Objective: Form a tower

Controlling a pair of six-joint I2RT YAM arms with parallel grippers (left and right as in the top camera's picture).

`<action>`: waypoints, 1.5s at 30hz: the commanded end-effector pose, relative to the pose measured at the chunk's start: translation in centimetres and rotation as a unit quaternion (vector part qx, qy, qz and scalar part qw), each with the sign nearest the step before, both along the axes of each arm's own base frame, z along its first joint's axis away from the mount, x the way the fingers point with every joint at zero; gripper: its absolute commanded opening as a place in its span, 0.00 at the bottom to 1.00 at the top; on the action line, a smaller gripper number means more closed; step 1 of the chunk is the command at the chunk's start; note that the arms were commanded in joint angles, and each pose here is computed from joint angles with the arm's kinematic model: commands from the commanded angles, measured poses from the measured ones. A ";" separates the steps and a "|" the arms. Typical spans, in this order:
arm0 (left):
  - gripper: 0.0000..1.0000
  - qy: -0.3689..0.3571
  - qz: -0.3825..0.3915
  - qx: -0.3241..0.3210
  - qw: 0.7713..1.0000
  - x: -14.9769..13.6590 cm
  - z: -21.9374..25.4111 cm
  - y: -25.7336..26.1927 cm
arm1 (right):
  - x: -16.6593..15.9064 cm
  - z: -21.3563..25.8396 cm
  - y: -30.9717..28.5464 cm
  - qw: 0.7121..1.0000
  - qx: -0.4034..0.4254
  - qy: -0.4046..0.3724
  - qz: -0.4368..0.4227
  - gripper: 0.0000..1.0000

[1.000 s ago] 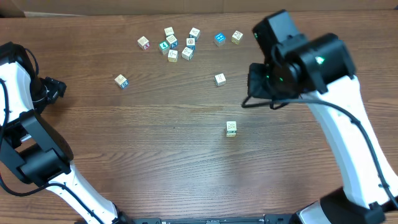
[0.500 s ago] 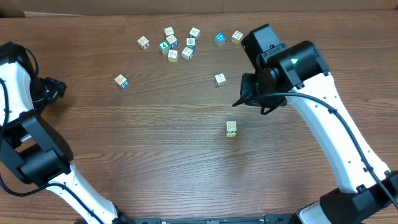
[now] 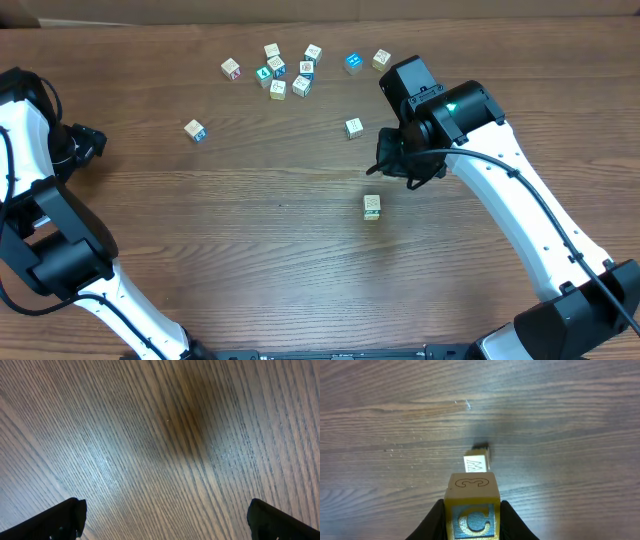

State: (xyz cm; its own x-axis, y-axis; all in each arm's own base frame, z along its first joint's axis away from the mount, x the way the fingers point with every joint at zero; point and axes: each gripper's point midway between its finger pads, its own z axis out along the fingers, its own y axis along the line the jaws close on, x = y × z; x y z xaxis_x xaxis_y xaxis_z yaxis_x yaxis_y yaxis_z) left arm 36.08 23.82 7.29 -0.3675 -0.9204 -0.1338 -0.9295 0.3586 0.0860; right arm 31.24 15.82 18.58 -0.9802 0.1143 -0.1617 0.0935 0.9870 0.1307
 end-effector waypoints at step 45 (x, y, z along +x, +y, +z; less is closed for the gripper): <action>1.00 -0.002 -0.014 0.007 1.000 0.6 0.1 0.0 | -0.1 -3.6 1.0 1.000 0.010 0.010 0.004 0.04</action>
State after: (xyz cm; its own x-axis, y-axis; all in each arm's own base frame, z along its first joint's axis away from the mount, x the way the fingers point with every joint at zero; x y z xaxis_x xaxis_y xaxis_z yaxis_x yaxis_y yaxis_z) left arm 36.16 23.87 7.29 -0.3670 -0.9201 -0.1368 -0.9298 0.3584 0.0836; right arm 31.49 16.50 16.00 -0.9816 0.1131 -0.1537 0.0895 0.9842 0.1528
